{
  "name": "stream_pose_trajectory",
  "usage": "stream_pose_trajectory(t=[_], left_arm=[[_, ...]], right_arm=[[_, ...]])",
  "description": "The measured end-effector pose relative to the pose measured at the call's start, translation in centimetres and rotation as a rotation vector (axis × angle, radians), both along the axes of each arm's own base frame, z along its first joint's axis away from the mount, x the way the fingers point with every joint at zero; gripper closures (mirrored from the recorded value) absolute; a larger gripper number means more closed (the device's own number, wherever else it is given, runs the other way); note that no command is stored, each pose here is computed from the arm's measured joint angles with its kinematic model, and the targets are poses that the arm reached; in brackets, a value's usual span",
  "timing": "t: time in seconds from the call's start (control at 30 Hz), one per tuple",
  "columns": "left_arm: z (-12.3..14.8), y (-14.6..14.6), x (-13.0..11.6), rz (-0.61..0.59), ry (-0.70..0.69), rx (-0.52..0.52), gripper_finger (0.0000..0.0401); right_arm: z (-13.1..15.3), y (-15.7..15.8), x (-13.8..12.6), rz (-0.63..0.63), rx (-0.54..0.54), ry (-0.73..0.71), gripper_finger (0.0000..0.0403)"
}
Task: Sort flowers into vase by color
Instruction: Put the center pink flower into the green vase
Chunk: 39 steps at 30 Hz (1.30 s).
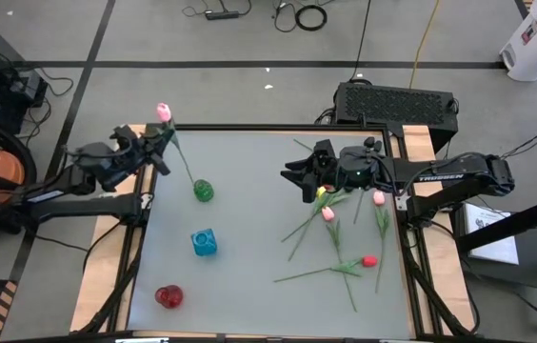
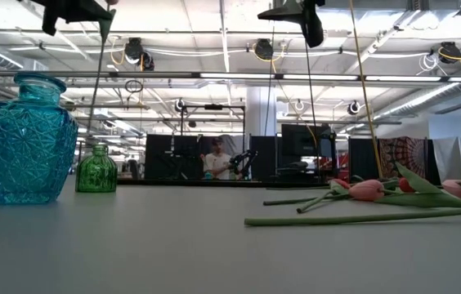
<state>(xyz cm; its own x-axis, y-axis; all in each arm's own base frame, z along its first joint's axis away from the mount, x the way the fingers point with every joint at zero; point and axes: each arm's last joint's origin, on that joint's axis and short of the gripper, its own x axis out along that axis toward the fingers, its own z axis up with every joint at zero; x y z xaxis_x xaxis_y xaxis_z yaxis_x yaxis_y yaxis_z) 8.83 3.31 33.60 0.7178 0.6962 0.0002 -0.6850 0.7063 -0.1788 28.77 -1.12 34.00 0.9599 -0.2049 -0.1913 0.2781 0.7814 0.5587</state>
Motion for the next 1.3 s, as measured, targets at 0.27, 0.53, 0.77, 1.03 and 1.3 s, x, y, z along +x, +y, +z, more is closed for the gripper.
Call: stream_pose_trajectory(t=[0.27,0.53,0.77,1.03,1.3], left_arm=[[0.2,0.4,1.5,0.035,0.029,0.039,0.04],[-0.1,0.5,2.2,0.035,0.046,0.017,0.04],[-0.5,0.6,2.8,0.036,0.082,0.011,0.04],[-0.7,0.7,3.3,0.036,0.104,0.005,0.04],[-1.0,0.8,3.9,0.035,0.129,0.001,0.04]], right_arm=[[0.0,0.0,0.0,0.0,0.001,0.0,0.0229],[0.0,0.0,0.0,0.0,0.001,-0.001,0.0229],[0.0,0.0,0.0,0.001,-0.001,0.0,0.0229],[0.0,0.0,0.0,0.001,-0.003,0.0,0.0229],[0.0,0.0,0.0,0.002,-0.006,0.001,0.0229]])
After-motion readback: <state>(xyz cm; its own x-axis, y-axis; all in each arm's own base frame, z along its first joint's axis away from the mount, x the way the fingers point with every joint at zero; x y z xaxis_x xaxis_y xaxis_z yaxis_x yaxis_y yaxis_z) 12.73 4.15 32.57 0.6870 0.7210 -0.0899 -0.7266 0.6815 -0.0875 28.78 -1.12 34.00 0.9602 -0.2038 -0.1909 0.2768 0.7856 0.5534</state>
